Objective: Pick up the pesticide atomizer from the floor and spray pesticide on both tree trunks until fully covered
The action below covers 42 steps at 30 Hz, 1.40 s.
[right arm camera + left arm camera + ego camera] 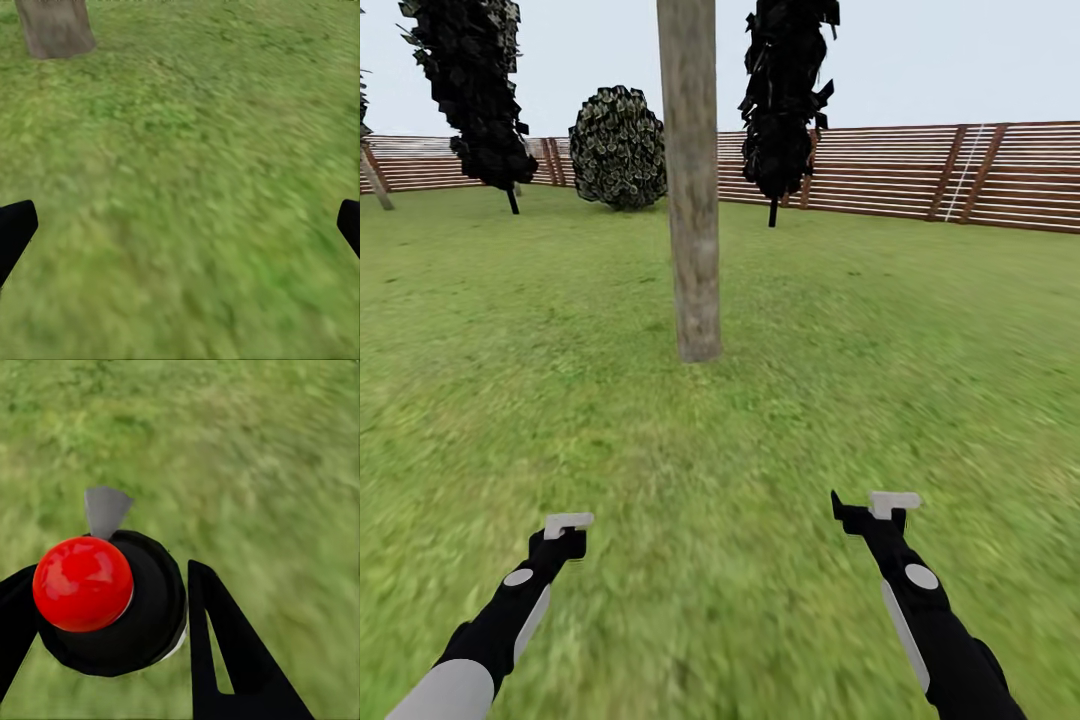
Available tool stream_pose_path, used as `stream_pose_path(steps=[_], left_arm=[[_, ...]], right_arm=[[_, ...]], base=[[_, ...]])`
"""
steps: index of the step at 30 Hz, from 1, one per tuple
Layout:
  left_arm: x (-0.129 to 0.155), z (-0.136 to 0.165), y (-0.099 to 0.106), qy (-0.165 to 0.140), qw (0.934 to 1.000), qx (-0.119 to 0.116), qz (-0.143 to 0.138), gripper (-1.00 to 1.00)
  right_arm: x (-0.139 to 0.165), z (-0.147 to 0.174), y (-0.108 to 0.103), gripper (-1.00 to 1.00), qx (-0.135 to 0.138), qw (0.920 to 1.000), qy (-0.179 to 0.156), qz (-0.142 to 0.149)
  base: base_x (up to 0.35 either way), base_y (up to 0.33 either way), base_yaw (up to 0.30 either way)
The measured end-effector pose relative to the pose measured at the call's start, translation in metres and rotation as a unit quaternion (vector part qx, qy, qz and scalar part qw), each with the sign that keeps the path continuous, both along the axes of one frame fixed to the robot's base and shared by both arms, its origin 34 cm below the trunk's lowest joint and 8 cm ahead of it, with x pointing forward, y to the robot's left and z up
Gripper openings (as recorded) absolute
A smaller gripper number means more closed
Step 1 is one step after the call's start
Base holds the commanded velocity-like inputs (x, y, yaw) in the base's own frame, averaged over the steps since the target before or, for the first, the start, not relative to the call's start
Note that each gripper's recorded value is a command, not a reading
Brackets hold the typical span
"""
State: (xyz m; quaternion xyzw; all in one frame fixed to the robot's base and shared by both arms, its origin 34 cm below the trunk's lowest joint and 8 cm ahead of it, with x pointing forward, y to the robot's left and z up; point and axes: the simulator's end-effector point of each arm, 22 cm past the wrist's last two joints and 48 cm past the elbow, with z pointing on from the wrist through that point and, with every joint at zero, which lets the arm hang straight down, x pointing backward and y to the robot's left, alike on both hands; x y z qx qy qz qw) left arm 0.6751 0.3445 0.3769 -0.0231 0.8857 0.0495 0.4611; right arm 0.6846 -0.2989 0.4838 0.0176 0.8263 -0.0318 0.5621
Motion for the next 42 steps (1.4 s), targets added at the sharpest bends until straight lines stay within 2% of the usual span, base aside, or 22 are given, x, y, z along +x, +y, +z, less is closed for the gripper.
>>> stream_pose_path(steps=[42], left_arm=[[0.0, 0.0, 0.0004, 0.0, 1.0, 0.0, 0.0, -1.0]], right_arm=[[0.0004, 0.0011, 0.0002, 1.0, 0.001, 1.0, -0.001, 0.001]], base=[[0.338, 0.01, 0.0]])
